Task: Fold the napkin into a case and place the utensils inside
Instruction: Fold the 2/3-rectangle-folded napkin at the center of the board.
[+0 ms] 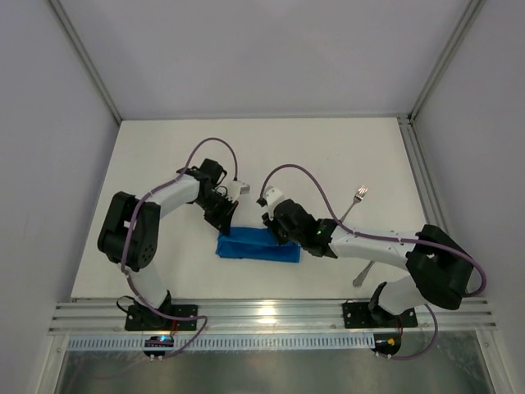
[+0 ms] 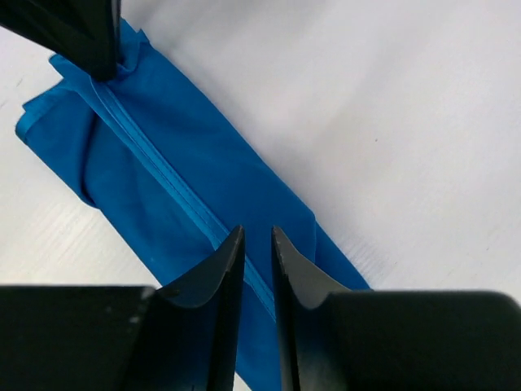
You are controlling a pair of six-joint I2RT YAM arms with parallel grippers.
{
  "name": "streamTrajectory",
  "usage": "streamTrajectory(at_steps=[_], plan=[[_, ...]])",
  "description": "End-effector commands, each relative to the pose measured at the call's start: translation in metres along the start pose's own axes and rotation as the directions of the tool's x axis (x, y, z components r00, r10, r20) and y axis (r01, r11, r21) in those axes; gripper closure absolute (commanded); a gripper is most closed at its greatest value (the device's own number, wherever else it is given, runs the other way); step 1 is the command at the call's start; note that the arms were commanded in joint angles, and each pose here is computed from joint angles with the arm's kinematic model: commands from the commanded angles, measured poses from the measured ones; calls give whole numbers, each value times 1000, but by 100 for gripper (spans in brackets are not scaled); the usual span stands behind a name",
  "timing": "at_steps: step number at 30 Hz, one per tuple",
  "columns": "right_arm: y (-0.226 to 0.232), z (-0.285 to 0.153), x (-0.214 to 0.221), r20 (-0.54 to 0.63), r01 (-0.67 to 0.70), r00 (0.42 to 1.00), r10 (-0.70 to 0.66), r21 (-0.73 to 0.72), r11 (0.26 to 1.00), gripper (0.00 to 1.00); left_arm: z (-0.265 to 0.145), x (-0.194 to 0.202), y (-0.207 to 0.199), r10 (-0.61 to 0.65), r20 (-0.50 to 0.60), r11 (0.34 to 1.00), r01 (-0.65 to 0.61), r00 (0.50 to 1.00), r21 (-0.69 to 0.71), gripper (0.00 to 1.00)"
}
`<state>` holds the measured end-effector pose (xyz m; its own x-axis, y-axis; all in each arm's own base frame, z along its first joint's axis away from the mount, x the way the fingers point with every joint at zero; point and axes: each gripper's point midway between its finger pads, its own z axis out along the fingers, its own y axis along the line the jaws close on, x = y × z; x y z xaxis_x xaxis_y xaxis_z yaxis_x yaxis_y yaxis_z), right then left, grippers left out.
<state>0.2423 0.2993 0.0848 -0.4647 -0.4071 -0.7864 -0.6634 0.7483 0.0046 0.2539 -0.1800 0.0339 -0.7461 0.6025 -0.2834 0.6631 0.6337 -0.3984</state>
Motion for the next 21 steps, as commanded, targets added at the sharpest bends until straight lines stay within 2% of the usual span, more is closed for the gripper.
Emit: streamTrajectory(at_steps=[1,9,16,21], plan=[[7,-2,22,-46,-32,998,31,-37,999,77,-10,0,-5,64,37,998,-64,997,2,100],[-6,7,42,-94,-165,982,166,21,986,81,-10,10,-10,84,18,996,-84,996,21,100],[-11,17,77,-201,-234,949,243,68,970,85,-21,10,-27,136,36,988,-139,990,71,100],[-10,17,83,-215,-276,933,289,87,957,85,-15,32,-37,152,-39,982,-147,988,116,100]])
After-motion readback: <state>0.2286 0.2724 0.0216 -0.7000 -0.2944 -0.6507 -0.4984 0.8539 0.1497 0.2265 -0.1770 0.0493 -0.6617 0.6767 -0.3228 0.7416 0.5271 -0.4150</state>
